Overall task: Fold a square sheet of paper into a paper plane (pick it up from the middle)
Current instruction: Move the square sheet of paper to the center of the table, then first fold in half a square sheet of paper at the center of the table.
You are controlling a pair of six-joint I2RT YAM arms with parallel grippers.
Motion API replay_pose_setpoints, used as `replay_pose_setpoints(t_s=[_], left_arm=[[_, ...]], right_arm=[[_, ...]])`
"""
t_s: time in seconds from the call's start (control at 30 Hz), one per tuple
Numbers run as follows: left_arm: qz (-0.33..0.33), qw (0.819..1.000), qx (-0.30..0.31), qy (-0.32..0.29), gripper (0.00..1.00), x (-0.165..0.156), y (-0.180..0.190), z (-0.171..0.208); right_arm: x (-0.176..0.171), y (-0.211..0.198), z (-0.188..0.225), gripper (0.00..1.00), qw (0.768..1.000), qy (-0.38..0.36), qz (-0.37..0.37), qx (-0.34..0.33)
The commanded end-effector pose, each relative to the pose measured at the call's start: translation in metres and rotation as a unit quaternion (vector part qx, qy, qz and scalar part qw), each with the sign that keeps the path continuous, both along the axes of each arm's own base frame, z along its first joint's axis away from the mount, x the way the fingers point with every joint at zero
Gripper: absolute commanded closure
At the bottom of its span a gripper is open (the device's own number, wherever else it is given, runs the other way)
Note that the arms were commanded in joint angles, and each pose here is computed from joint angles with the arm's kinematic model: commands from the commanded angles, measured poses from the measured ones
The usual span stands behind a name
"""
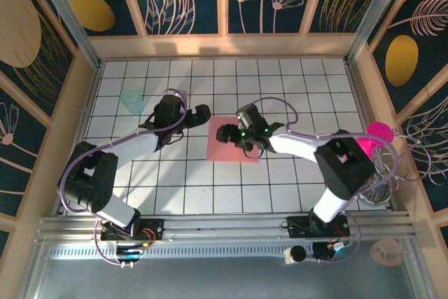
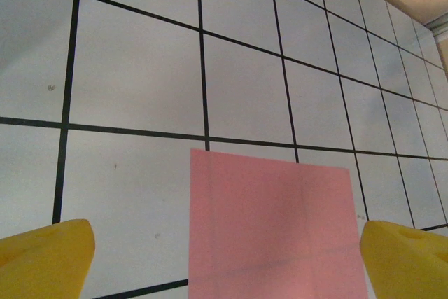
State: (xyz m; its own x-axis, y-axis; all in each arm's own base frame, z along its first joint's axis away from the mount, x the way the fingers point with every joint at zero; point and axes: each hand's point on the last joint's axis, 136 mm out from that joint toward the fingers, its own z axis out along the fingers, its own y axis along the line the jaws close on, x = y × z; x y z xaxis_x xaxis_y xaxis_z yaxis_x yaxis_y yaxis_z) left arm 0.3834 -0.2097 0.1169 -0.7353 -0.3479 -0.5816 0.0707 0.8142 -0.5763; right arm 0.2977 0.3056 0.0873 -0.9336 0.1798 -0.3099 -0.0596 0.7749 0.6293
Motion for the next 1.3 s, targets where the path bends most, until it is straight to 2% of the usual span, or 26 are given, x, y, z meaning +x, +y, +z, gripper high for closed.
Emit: replay_pose_setpoints(t_s=[0.0, 0.1, 0.2, 0.27, 0.5, 0.73, 1.0, 1.27], left_arm=[[-0.011, 1.000, -0.014, 0.019, 0.06, -0.014, -0.004, 0.005], [-0.015, 0.999, -0.008, 0.038, 0.07, -0.026, -0.008, 0.001], [-0.025, 0.998, -0.005, 0.054, 0.08, -0.038, -0.015, -0.004], [-0.035, 0.997, -0.006, 0.062, 0.08, -0.044, -0.023, -0.008], [-0.096, 0.991, -0.025, 0.094, 0.13, -0.057, -0.070, -0.020], [-0.137, 0.983, -0.036, 0.117, 0.13, -0.060, -0.102, -0.034], [-0.136, 0.980, -0.023, 0.147, 0.12, -0.058, -0.107, -0.061], [-0.126, 0.983, -0.017, 0.133, 0.11, -0.039, -0.114, -0.059]], right_arm=[[0.024, -0.023, 0.031, 0.22, 0.998, -0.040, -0.042, 0.014], [0.034, -0.060, 0.009, 0.28, 0.997, -0.011, -0.076, -0.026], [0.047, -0.082, 0.003, 0.31, 0.993, -0.018, -0.085, -0.075], [0.053, -0.091, -0.006, 0.38, 0.990, -0.008, -0.087, -0.111], [0.050, -0.088, -0.032, 0.55, 0.989, 0.031, -0.085, -0.114], [0.041, -0.086, -0.047, 0.61, 0.990, 0.050, -0.078, -0.102], [0.038, -0.088, -0.060, 0.62, 0.991, 0.066, -0.074, -0.095], [0.035, -0.089, -0.071, 0.65, 0.990, 0.081, -0.070, -0.088]])
